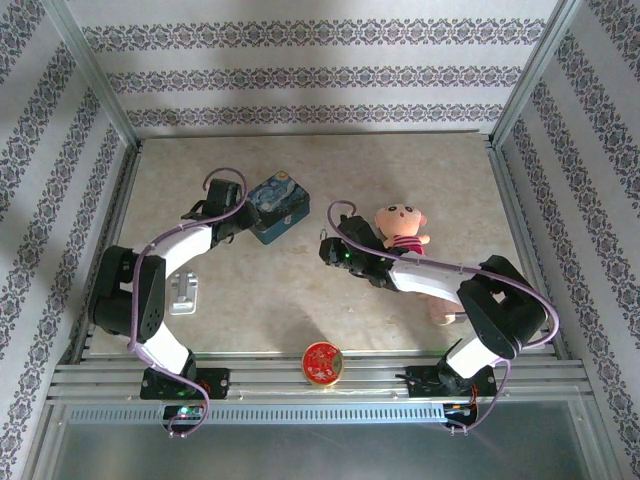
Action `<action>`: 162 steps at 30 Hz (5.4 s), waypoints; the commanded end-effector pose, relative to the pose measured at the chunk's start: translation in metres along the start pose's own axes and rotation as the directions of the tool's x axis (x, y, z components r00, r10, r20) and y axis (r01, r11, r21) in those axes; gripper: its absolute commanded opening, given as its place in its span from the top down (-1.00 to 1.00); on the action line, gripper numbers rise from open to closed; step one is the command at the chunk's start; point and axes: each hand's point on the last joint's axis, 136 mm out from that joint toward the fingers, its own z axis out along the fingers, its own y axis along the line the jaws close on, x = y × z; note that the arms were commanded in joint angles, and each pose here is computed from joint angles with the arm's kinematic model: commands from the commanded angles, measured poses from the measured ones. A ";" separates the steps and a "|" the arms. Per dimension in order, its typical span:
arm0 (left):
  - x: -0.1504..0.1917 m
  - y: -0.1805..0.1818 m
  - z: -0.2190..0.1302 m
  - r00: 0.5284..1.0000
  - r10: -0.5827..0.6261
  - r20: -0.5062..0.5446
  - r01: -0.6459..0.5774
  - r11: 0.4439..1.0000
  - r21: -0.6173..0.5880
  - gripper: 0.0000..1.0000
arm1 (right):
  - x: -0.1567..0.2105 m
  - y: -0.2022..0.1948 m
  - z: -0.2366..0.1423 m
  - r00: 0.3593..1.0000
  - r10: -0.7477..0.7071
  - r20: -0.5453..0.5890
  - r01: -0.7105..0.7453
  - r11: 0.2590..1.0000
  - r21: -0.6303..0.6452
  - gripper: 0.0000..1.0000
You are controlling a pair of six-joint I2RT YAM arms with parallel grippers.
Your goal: Unlock the padlock with the key
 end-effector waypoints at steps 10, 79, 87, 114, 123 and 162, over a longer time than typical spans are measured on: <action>-0.060 -0.026 0.017 0.995 -0.058 0.078 0.046 0.989 0.144 -0.21 | 0.021 -0.007 0.003 0.986 -0.143 -0.086 0.146 0.989 0.027 0.95; -0.008 0.084 -0.135 0.959 -0.061 0.277 0.073 0.997 -0.036 -0.99 | 0.035 -0.062 0.010 0.949 -0.151 -0.277 0.253 0.890 0.380 -0.01; -0.006 0.095 -0.143 0.954 -0.043 0.297 0.073 0.993 -0.088 -0.99 | 0.018 -0.052 -0.010 0.955 -0.189 -0.230 0.266 0.888 0.375 -0.12; -0.016 0.137 -0.162 0.778 0.102 0.620 0.050 0.974 -0.223 -0.99 | -0.080 -0.145 -0.208 0.825 -0.352 0.441 0.007 0.787 0.616 -0.96; -0.017 0.138 -0.152 0.716 0.239 0.656 -0.058 0.957 -0.286 -0.99 | -0.085 -0.186 -0.239 0.696 -0.416 0.585 -0.097 0.753 0.651 -0.96; -0.020 0.082 -0.024 0.767 0.404 0.497 -0.443 0.896 -0.045 -0.99 | -0.138 -0.234 -0.166 0.650 -0.455 0.609 -0.009 0.797 0.604 -0.96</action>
